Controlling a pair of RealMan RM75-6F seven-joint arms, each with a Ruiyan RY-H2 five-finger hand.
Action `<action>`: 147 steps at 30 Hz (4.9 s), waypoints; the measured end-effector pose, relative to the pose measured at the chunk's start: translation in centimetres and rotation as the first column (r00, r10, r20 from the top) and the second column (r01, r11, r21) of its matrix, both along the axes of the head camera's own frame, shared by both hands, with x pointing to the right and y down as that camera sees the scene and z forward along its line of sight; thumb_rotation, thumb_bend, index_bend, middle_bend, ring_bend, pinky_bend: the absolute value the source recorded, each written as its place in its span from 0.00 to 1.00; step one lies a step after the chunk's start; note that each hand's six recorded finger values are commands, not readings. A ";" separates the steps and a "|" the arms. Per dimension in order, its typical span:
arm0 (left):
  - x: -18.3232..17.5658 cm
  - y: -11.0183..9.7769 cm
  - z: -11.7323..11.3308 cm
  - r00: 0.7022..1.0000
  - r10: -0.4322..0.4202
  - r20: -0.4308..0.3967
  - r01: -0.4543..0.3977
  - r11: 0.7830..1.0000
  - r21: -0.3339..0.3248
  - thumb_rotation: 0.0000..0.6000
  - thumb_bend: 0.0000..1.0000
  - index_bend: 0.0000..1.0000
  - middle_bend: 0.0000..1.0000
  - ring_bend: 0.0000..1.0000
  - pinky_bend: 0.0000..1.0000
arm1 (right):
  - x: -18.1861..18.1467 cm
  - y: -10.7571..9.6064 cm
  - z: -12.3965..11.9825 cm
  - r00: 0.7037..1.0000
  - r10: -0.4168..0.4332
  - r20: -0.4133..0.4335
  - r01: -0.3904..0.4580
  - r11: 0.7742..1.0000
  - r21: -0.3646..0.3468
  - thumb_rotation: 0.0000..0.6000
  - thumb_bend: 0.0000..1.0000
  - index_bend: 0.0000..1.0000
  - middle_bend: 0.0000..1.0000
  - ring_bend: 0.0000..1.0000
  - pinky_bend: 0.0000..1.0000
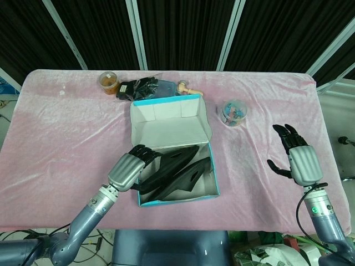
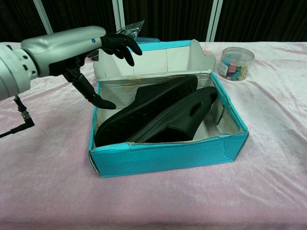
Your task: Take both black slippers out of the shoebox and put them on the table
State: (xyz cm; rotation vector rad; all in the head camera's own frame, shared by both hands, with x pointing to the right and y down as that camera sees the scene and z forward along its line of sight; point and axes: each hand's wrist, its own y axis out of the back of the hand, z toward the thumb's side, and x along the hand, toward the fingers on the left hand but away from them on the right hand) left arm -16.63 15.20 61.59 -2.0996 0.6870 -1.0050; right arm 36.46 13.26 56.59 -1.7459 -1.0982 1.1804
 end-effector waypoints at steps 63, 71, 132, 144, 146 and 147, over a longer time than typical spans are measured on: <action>7.0 0.3 3.3 0.989 -0.139 0.042 0.138 0.990 0.024 1.00 0.00 0.17 0.28 0.26 0.41 | 4.3 2.9 1.4 0.991 0.133 -0.014 -0.133 0.990 -0.050 1.00 0.20 0.09 0.10 0.07 0.24; 7.1 0.6 3.7 0.988 -0.136 0.072 0.132 0.990 0.052 1.00 0.01 0.15 0.28 0.26 0.42 | 4.7 3.2 1.5 0.990 0.142 -0.014 -0.143 0.988 -0.053 1.00 0.20 0.09 0.10 0.07 0.24; -8.9 -5.4 -5.6 0.936 -0.340 -0.088 0.351 0.909 0.224 1.00 0.15 0.33 0.44 0.43 0.60 | 5.4 2.8 1.2 0.985 0.173 -0.015 -0.174 0.984 -0.044 1.00 0.20 0.09 0.10 0.07 0.24; -18.6 -5.6 2.2 0.782 -0.405 0.473 0.336 0.914 0.228 1.00 0.15 0.33 0.42 0.41 0.56 | 5.3 2.8 1.4 0.986 0.168 -0.008 -0.168 0.985 -0.043 1.00 0.20 0.09 0.10 0.07 0.24; -19.1 -5.8 3.1 0.753 -0.405 0.519 0.332 0.914 0.231 1.00 0.15 0.33 0.42 0.41 0.56 | 5.4 2.8 1.3 0.985 0.172 -0.009 -0.173 0.984 -0.042 1.00 0.20 0.09 0.10 0.07 0.24; -19.4 -5.9 3.7 0.733 -0.405 0.547 0.329 0.914 0.236 1.00 0.15 0.33 0.43 0.41 0.56 | 5.5 2.9 1.3 0.985 0.174 -0.010 -0.175 0.984 -0.041 1.00 0.20 0.09 0.10 0.07 0.24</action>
